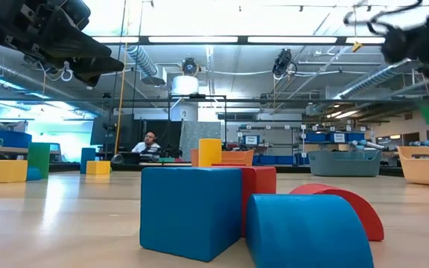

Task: Sort blocks by size
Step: Put the green cube block into the yellow bin, then put the blue cylinder block into the orange bin

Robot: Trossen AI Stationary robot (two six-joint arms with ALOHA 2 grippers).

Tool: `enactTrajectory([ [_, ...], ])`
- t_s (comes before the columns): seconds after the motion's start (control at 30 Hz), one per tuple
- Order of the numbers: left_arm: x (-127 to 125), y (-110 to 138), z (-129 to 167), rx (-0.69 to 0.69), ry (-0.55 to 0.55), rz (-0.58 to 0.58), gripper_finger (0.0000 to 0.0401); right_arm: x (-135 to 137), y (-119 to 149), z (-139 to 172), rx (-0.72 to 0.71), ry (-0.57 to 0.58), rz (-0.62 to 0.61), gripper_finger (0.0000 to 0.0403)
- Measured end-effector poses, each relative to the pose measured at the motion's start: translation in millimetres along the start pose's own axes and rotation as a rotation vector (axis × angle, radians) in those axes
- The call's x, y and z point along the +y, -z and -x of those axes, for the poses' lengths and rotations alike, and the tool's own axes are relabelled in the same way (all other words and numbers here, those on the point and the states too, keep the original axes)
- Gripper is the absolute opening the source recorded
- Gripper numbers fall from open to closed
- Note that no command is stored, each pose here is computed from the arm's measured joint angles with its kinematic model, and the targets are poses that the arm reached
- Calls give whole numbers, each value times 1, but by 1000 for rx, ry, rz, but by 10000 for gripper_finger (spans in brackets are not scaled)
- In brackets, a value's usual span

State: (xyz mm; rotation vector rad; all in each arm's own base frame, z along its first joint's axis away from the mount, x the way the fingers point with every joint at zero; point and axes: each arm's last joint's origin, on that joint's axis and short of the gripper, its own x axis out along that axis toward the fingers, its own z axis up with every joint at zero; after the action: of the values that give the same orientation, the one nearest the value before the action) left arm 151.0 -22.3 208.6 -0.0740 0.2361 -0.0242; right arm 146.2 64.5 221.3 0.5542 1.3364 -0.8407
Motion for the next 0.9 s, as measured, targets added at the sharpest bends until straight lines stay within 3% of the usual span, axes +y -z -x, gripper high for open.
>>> enactTrajectory([
  [0.13,0,0,0,0,0,34,202,-3,11,-28,67,-14,-1,146],
  [0.3,0,0,0,2,-1,35,202,3,10,-25,61,7,28,150],
  [0.47,0,0,0,-3,0,54,202,0,10,-25,68,29,14,216],
  [0.57,0,-1,0,-6,0,55,202,-1,10,-25,68,38,12,232],
  [0.73,0,-1,0,-5,0,55,202,-2,10,-25,68,50,15,211],
  [0.9,0,-1,0,-6,0,55,202,-4,10,-25,55,75,21,159],
])
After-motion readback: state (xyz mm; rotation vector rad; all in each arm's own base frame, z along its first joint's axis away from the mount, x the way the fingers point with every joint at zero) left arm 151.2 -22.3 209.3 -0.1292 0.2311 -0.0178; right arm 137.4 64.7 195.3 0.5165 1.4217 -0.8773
